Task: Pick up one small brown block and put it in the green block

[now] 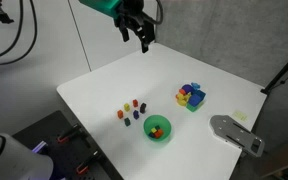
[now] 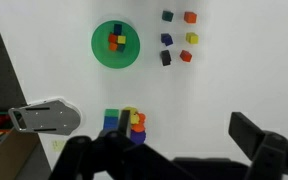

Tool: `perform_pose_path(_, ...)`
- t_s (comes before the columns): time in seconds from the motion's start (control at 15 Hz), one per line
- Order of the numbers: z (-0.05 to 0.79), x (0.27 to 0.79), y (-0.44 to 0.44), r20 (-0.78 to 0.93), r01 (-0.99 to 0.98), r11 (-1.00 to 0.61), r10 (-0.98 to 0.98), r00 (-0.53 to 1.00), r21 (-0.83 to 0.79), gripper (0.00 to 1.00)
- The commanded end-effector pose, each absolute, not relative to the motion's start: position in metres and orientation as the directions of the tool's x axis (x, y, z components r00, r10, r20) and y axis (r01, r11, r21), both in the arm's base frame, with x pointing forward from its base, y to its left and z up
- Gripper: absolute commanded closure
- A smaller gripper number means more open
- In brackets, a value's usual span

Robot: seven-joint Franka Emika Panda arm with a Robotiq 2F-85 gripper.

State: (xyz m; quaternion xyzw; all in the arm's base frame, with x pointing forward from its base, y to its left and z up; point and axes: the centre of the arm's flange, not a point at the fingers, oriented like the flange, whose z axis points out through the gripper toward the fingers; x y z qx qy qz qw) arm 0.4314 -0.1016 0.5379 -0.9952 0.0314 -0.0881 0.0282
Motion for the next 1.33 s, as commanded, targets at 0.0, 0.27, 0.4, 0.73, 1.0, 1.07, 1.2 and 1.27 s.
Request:
perform_pose_path(0.0, 0.538, 0.431, -0.102, 0.174, -0.058, -0.996, -0.068, 0.982, -0.062, 0.00)
perform_pose_path(0.27, 0.537, 0.436, -0.099, 0.164, -0.059, -0.996, -0.069, 0.984, -0.065, 0.00)
perform_pose_path(0.4, 0.533, 0.446, -0.094, 0.156, -0.061, -0.996, -0.071, 0.985, -0.064, 0.00)
perform_pose_path(0.73, 0.507, 0.474, -0.068, 0.121, -0.045, -0.998, -0.050, 0.991, -0.045, 0.00)
perform_pose_path(1.0, 0.467, 0.499, -0.047, 0.114, -0.047, -0.999, -0.050, 0.992, -0.024, 0.00)
perform_pose_path(1.07, 0.455, 0.505, -0.042, 0.109, -0.041, -0.999, -0.043, 0.993, -0.022, 0.00)
perform_pose_path(1.2, 0.432, 0.515, -0.034, 0.103, -0.040, -0.999, -0.042, 0.994, -0.018, 0.00)
perform_pose_path(1.27, 0.420, 0.521, -0.031, 0.103, -0.040, -0.999, -0.042, 0.994, -0.022, 0.00)
